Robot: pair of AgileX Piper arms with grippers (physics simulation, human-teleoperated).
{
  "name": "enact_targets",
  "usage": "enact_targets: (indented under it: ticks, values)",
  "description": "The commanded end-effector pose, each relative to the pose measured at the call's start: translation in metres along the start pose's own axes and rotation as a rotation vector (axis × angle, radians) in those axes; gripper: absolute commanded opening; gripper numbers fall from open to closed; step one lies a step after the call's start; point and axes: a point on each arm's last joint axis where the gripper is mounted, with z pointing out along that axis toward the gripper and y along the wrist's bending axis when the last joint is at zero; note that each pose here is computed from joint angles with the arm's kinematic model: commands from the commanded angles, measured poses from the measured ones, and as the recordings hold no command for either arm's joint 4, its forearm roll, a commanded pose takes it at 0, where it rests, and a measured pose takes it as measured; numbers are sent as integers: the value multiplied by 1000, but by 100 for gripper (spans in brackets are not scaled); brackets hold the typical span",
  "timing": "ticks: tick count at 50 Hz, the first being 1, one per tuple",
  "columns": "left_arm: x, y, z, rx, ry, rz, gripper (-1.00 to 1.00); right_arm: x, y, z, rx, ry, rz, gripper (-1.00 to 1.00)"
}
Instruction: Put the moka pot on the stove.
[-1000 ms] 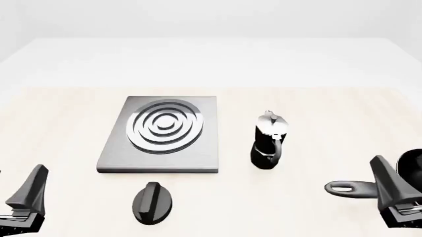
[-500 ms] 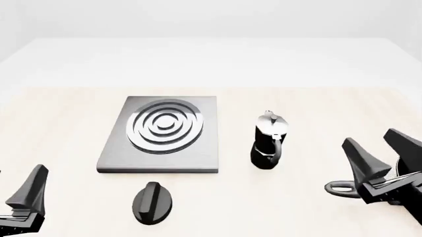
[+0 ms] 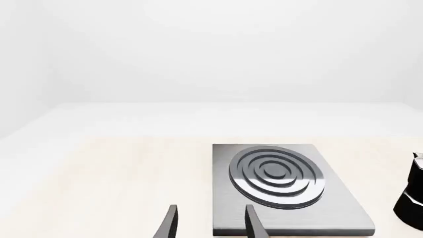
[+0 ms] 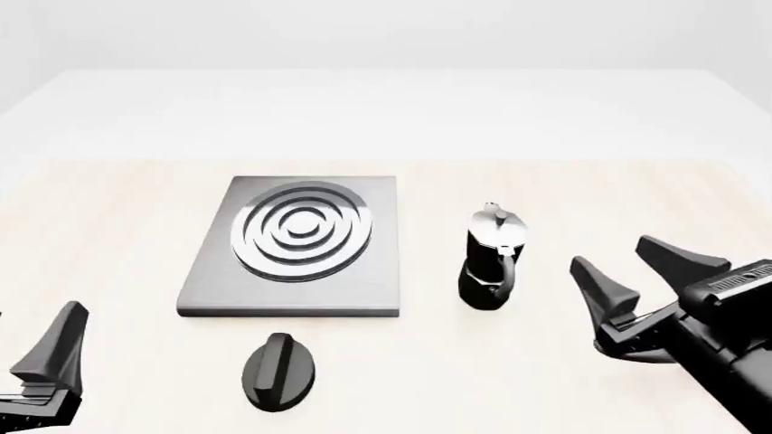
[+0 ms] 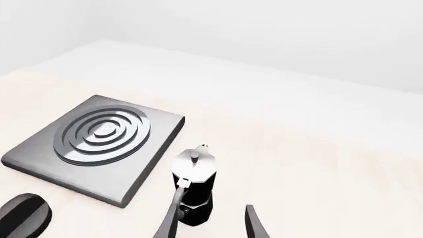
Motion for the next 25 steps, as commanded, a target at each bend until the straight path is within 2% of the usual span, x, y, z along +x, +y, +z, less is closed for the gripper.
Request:
enact_targets:
  ticks: [1,25]
  values:
    - [0,0,0,0,0,0,100,11,6,22,-38,46,-11,100]
    - [0,0,0,0,0,0,100,28,17,54,-88,91,-12,100]
